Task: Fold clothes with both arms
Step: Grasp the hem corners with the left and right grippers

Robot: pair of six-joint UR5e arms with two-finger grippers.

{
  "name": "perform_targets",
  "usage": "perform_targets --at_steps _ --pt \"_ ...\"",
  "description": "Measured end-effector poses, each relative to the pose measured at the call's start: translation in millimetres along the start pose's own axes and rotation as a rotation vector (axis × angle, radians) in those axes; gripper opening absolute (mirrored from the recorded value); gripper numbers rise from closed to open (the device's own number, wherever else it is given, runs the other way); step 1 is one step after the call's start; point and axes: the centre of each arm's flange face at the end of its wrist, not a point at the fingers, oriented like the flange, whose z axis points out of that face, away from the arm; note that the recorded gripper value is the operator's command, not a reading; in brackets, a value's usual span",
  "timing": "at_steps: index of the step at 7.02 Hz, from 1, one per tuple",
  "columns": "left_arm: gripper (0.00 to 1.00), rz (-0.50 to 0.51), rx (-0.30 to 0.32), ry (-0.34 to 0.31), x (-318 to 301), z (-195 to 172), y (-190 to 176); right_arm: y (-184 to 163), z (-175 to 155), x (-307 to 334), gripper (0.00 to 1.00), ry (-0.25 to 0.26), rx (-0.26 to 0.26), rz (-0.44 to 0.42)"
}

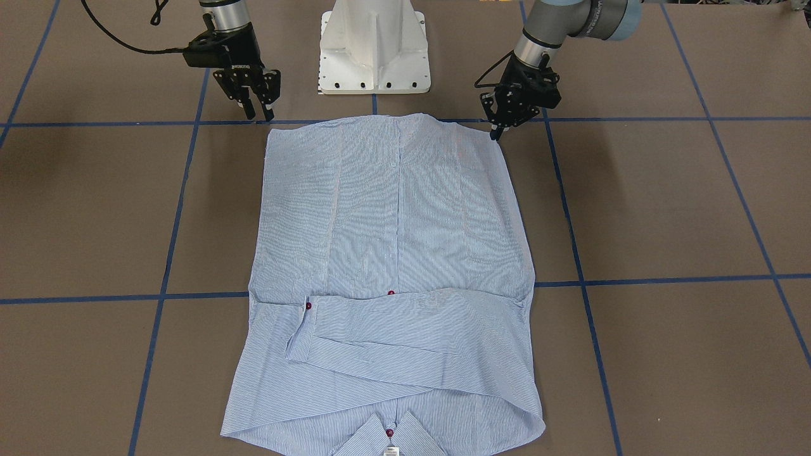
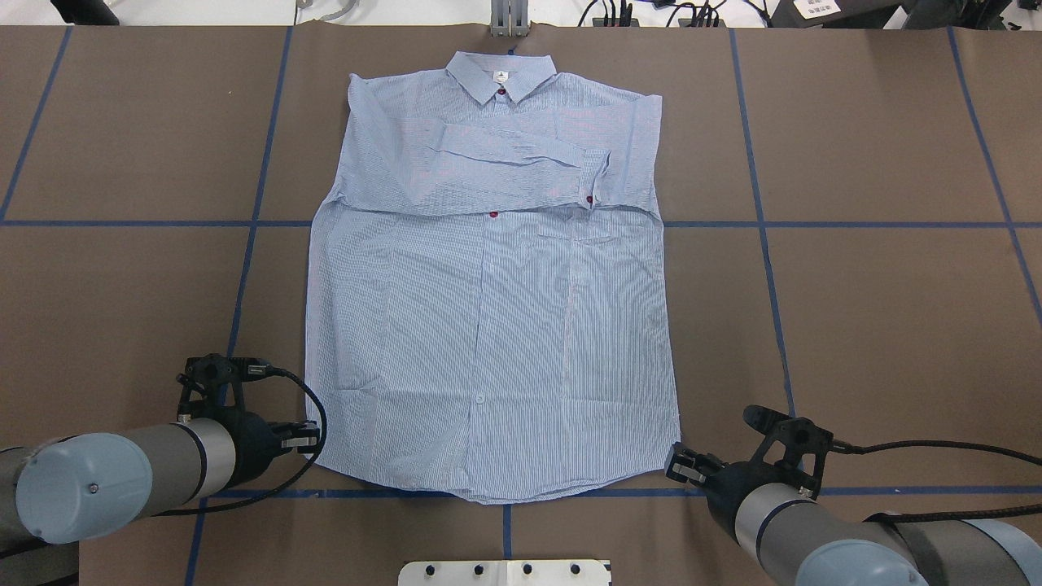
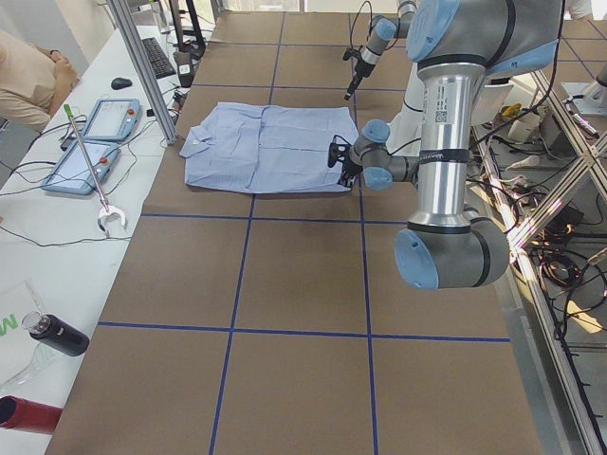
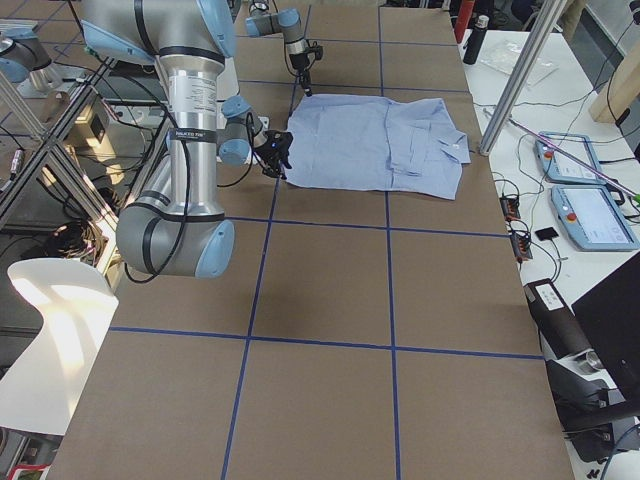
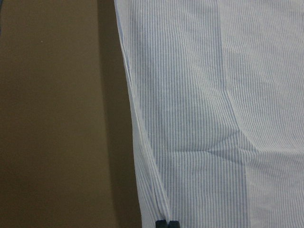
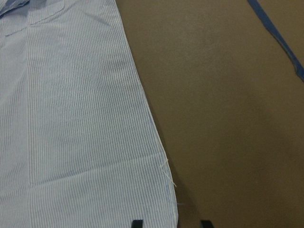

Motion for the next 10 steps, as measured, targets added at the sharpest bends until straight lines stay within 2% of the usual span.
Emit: perform_targets --at_steps 3,6,10 --pt "0.0 0.003 0.003 0.006 2.2 -3.0 -0.6 12.0 20.7 2.1 0.51 0.025 0.006 -0.013" --pt "0.0 0.003 0.004 0.012 4.1 -5.7 -1.1 20.4 25.4 5.2 0.5 0.034 0.0 -0.026" --pt "0.0 0.002 0.005 0.012 4.4 -6.0 -1.2 27.6 31.4 2.0 0.43 0.033 0.009 -0.035"
